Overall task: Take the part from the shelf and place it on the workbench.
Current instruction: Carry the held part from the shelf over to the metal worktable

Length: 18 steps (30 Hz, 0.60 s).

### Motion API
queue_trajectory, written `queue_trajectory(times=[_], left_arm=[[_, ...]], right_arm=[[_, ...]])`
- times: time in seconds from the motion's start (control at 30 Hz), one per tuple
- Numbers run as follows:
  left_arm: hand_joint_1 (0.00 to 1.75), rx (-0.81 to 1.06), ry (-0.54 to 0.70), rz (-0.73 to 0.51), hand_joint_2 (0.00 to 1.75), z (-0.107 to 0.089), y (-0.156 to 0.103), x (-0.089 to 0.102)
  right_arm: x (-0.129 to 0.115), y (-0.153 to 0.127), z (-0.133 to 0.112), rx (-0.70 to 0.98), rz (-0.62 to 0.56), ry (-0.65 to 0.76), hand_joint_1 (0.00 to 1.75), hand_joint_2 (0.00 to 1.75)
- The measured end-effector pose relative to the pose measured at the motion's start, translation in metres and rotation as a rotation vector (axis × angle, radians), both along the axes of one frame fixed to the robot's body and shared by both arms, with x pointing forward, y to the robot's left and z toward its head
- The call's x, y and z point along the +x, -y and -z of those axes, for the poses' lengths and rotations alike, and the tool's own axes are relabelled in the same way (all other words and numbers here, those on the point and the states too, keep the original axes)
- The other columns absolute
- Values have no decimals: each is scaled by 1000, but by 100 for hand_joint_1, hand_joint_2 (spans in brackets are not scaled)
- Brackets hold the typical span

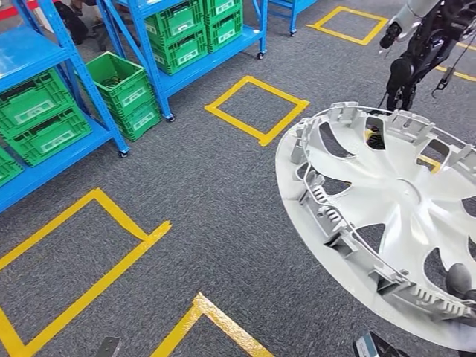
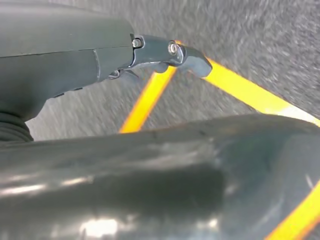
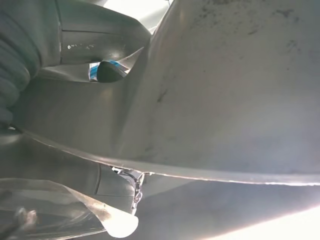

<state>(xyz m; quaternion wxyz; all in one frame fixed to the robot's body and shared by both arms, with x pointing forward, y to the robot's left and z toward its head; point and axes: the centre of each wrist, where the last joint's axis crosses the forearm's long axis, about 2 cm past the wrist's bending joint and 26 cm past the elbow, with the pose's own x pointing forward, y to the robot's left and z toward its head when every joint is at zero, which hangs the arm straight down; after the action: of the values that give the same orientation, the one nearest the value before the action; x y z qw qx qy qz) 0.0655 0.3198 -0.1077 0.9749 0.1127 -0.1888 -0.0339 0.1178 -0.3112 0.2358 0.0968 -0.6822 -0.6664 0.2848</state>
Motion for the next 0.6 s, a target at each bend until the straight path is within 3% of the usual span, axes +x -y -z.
queue_trajectory(times=[0.33,0.6], left_arm=[[0,-3,-59,133,0,2,25,-11],[0,-3,-72,167,0,2,28,-12]], right_arm=[[-1,2,0,-18,8,-3,175,175],[-1,1,-1,-24,13,0,175,175]])
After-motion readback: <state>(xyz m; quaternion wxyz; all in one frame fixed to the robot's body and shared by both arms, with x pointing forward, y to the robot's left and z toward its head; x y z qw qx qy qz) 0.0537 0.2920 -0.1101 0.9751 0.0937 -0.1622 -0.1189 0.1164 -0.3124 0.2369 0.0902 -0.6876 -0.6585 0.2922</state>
